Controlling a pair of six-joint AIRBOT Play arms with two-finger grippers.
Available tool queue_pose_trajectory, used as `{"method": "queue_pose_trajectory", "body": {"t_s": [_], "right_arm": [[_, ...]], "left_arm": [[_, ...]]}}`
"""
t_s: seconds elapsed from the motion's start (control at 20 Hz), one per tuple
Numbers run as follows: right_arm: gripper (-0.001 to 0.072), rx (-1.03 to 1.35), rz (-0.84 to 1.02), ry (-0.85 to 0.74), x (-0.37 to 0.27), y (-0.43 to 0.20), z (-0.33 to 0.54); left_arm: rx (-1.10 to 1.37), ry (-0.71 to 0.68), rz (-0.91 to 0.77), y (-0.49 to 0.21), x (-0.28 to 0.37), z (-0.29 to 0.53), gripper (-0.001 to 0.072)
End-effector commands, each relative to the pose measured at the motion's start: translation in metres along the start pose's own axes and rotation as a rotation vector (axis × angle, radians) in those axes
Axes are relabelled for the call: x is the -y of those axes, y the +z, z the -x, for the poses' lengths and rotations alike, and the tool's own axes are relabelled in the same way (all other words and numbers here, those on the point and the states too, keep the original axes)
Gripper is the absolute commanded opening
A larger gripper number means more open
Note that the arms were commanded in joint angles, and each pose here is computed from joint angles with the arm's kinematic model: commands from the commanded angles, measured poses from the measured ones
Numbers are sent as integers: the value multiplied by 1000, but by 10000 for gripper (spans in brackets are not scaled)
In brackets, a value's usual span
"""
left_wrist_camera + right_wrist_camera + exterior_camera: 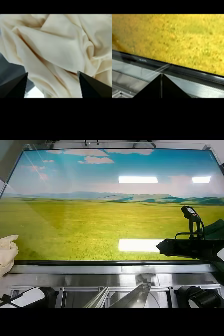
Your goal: Fold the shirts.
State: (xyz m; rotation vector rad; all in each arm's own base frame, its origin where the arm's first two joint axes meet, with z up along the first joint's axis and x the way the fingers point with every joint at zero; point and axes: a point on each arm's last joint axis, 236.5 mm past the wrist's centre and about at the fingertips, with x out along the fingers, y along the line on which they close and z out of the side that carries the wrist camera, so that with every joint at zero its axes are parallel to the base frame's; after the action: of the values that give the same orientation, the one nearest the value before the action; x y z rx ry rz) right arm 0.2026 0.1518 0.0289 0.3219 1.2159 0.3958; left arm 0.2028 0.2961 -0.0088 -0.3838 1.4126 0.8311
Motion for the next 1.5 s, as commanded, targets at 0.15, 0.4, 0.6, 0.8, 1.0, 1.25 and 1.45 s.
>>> {"method": "queue_pose_trajectory", "body": {"t_s": [0.15, 0.4, 0.6, 0.8, 1.0, 1.25, 1.45], "right_arm": [[19, -1, 0, -1, 0, 0, 0], [19, -1, 0, -1, 0, 0, 0], [19, -1, 0, -1, 0, 0, 0], [19, -2, 0, -1, 0, 0, 0], [19, -1, 0, -1, 0, 0, 0], [19, -1, 0, -1, 0, 0, 0], [19, -2, 0, -1, 0, 0, 0]], "left_arm": [[-171, -53, 11, -9, 17, -31, 720], [-363, -72, -83, -56, 30, -57, 43], [-199, -254, -191, -19, 108, -29, 6], [174, -889, -440, 16, 298, 163, 14], [306, -1341, -803, -76, 389, 350, 15], [163, -1289, -1035, -172, 430, 330, 15], [30, -1196, -1002, -216, 460, 244, 13]]}}
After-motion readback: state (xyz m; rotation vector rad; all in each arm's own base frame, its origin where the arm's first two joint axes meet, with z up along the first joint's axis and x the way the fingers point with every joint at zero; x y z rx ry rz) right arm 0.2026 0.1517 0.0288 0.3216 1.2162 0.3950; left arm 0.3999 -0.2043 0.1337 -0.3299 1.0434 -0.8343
